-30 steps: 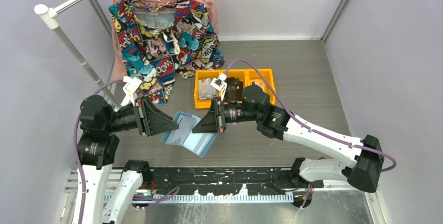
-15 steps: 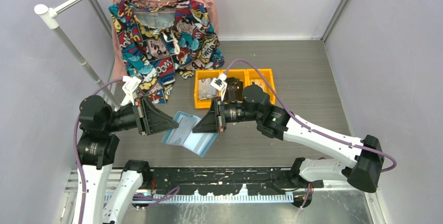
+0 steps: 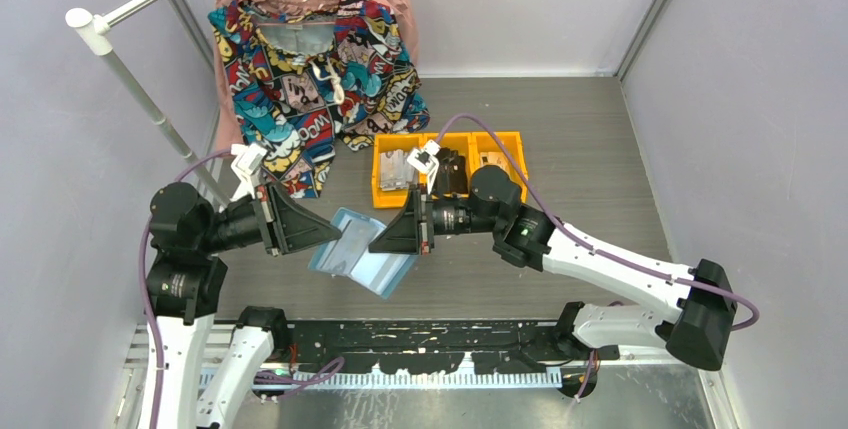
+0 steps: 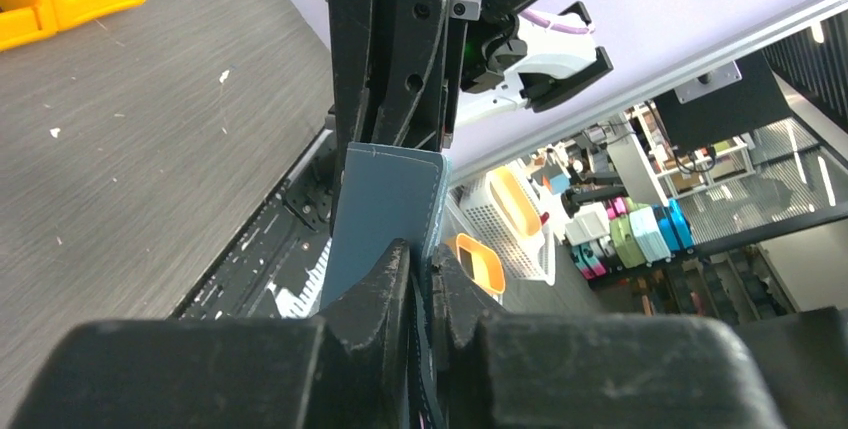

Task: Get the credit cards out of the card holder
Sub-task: Remove the credit card from the card holder.

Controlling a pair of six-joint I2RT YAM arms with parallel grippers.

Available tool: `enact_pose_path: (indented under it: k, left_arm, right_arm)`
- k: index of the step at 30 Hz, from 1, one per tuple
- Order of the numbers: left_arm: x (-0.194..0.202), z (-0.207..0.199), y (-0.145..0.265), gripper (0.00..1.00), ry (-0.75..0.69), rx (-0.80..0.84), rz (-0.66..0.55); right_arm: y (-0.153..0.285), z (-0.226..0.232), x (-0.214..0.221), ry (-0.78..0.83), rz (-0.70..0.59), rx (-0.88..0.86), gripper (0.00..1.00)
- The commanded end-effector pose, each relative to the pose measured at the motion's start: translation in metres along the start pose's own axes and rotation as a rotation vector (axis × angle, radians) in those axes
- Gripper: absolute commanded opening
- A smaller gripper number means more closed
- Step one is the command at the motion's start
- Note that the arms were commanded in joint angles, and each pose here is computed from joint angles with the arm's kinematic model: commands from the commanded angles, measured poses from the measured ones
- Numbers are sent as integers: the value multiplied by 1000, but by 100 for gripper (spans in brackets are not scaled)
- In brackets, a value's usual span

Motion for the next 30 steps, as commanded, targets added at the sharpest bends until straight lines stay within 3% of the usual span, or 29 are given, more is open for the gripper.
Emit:
enact_pose_path:
  k: [1, 5, 9, 13, 19, 25, 30]
  left_arm:
    - [-3, 1, 2, 4, -82, -104, -61]
    - [-1, 5, 0, 11, -45, -93, -55]
    - [4, 9, 1, 33, -42, -105, -44]
    - [7, 13, 5, 35, -123, -195, -50]
    - [10, 17, 6, 34, -136, -203, -39]
    - [13, 9, 4, 41, -69, -85, 5]
    - [9, -4, 3, 33, -12, 23, 27]
  right_arm:
    - [-5, 26, -15, 77, -57, -140, 1]
    - [-5, 30, -16, 94, -60, -160, 1]
    - [-4, 35, -16, 112, -66, -183, 1]
    - [-4, 39, -15, 127, -70, -204, 1]
    - [-7, 43, -15, 138, -59, -221, 1]
    - [-6, 45, -16, 151, -71, -230, 1]
    - [-2, 38, -11, 174, -83, -210, 1]
Point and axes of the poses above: each gripper's point midway between its finger pads, its own y axis back along the fingers, its own z axis along the line the jaws close on, x = y × z, the point moved 8 cm from there along y, back along the fingers, and after that the axes turned 8 degrees about -y, right-handed, at the moved point
